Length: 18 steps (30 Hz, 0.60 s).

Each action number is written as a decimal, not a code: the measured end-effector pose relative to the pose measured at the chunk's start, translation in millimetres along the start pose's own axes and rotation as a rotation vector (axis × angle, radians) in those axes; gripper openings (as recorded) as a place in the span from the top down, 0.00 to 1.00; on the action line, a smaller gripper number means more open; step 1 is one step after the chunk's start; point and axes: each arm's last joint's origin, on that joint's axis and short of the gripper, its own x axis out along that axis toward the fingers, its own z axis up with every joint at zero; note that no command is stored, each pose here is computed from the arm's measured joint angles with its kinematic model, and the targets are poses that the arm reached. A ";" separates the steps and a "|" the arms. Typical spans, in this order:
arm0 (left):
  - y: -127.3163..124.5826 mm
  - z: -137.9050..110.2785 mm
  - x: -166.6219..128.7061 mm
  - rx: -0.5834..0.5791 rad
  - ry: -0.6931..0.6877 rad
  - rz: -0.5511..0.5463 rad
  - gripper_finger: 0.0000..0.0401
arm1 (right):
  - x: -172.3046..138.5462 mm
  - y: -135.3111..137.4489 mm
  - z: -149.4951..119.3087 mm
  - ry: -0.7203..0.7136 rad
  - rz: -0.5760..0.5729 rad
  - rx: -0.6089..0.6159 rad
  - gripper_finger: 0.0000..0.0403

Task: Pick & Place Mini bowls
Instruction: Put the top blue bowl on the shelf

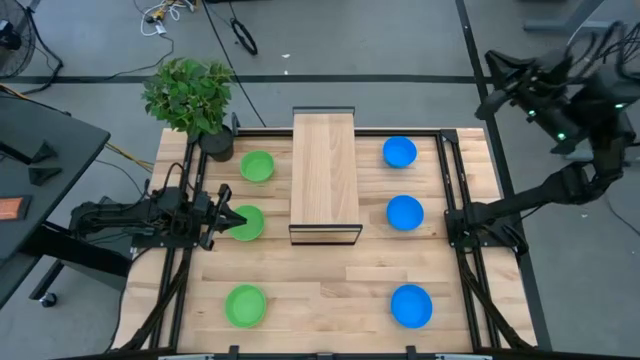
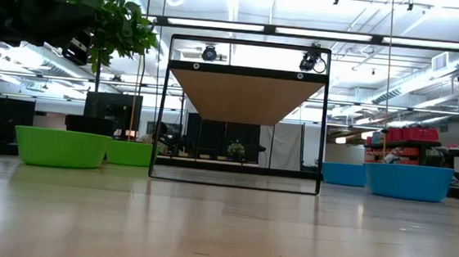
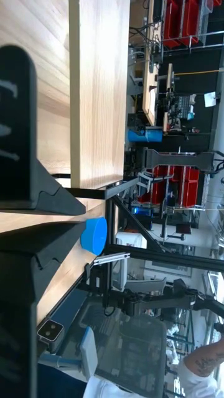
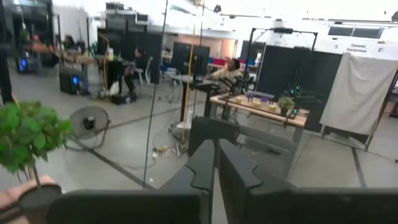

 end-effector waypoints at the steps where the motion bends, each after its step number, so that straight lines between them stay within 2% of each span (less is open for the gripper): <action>1: 0.0 0.1 0.0 0.000 -0.001 0.000 0.93 | 2.3 3.5 -0.9 0.009 0.002 -0.001 0.94; 11: 0.0 0.0 0.0 0.000 0.000 0.000 0.93 | 20.2 24.8 -16.0 0.132 -0.010 -0.029 0.94; 18: 0.0 0.1 0.0 0.000 0.000 0.000 0.93 | 31.2 32.9 -30.2 0.247 0.036 -0.022 0.94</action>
